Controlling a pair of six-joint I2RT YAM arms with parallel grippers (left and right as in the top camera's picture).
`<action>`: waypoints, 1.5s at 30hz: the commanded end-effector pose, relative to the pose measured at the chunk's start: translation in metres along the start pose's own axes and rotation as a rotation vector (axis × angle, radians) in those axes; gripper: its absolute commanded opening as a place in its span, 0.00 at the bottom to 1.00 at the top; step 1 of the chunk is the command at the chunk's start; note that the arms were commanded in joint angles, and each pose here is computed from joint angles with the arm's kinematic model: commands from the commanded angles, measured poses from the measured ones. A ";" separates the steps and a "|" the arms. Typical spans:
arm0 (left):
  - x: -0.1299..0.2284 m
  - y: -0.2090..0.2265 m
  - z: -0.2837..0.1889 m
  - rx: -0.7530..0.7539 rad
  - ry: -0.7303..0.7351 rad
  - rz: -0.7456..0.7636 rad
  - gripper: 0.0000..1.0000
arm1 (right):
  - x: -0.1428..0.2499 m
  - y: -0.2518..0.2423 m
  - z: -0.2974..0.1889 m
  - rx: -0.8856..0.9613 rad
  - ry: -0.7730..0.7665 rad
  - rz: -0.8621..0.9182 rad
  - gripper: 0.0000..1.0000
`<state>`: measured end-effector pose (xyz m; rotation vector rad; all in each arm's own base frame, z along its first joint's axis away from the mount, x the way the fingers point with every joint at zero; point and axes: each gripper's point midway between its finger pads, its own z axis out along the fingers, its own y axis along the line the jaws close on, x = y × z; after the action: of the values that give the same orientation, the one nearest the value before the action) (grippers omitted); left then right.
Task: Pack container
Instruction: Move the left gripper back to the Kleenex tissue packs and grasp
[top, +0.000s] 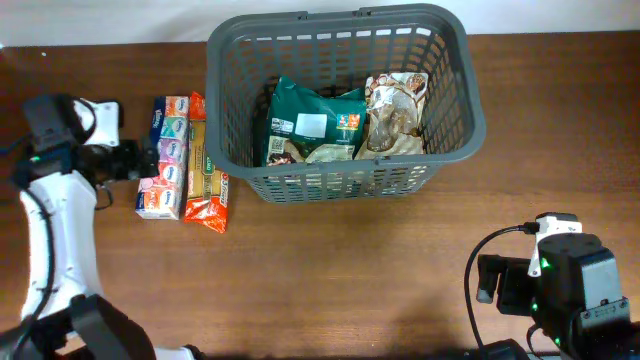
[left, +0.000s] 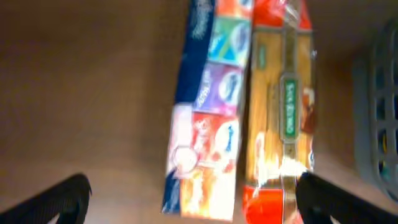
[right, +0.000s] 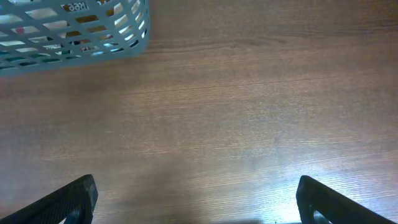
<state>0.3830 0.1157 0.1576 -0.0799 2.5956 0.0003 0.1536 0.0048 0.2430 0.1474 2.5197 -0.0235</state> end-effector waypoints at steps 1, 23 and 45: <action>0.006 -0.012 0.025 0.019 0.034 0.077 0.99 | 0.001 0.000 0.000 -0.002 -0.004 -0.004 0.99; 0.042 -0.011 0.139 0.025 0.194 0.158 0.99 | 0.001 0.000 0.000 -0.002 -0.004 -0.004 0.99; 0.028 0.008 0.130 -0.130 0.196 0.132 0.39 | 0.001 0.000 0.000 -0.002 -0.004 -0.004 0.99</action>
<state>0.4204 0.1149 0.0184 0.1135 2.8108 0.1727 0.1536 0.0048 0.2429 0.1479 2.5200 -0.0234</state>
